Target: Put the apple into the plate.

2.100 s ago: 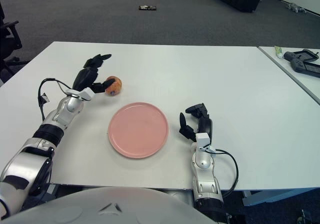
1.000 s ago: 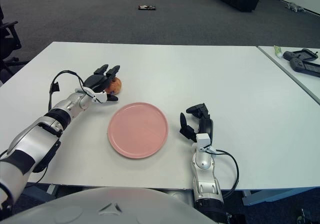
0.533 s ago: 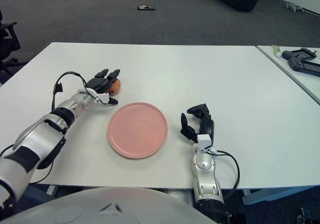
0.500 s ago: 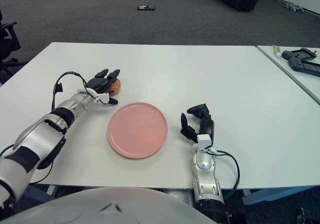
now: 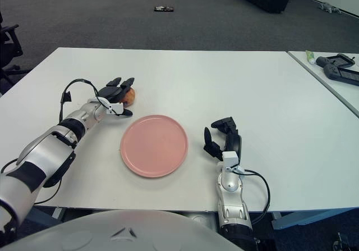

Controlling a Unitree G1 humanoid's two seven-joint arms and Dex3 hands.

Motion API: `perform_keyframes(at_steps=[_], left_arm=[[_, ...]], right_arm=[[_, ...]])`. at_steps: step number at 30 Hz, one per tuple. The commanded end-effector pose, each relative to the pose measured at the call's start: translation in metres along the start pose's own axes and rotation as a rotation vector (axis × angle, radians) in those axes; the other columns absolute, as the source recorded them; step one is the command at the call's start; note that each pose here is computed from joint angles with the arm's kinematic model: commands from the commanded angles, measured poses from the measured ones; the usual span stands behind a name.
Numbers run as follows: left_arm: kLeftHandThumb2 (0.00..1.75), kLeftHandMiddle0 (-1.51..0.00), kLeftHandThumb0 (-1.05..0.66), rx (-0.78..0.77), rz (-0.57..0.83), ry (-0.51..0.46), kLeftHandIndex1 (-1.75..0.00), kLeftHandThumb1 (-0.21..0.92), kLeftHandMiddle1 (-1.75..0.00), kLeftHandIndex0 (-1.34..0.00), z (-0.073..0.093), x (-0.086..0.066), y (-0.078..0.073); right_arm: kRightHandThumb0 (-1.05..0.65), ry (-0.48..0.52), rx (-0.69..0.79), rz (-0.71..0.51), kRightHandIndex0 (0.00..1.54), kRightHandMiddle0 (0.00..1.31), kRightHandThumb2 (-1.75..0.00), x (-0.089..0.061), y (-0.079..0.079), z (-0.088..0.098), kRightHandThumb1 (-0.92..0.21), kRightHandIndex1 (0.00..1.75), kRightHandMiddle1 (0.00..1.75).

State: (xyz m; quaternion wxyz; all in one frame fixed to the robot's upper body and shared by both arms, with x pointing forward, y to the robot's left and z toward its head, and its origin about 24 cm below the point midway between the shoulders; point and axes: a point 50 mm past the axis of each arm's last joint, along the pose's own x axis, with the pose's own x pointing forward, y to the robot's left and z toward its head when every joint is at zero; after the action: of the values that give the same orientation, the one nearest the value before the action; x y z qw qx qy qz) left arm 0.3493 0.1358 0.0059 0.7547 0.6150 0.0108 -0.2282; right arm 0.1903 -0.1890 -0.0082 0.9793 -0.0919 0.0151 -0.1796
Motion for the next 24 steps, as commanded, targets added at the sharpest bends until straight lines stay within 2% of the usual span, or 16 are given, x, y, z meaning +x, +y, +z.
perform_keyframes(at_steps=[1,15,24], left_arm=[[0.32,0.00,-1.00,0.025,-0.072,0.028,0.00,0.82,0.00,0.00,-0.0030,-0.0012,-0.0079],[0.35,0.00,-1.03,0.115,-0.166,0.060,-0.02,0.92,0.00,-0.02,-0.0048,0.0001,-0.0103],[0.38,0.00,-1.00,0.139,-0.194,0.070,-0.26,0.92,0.00,0.00,-0.0054,0.0006,-0.0103]], right_arm=[[-0.39,-0.019,0.002,-0.002,0.72,0.37,-0.92,0.0021,-0.0020,0.0017,-0.64,1.36,1.75],[-0.39,-0.030,0.010,-0.006,0.71,0.37,-0.93,0.0015,-0.0025,0.0029,-0.63,1.36,1.75],[-0.39,-0.034,0.013,-0.007,0.70,0.37,-0.93,0.0015,-0.0025,0.0033,-0.63,1.36,1.75]])
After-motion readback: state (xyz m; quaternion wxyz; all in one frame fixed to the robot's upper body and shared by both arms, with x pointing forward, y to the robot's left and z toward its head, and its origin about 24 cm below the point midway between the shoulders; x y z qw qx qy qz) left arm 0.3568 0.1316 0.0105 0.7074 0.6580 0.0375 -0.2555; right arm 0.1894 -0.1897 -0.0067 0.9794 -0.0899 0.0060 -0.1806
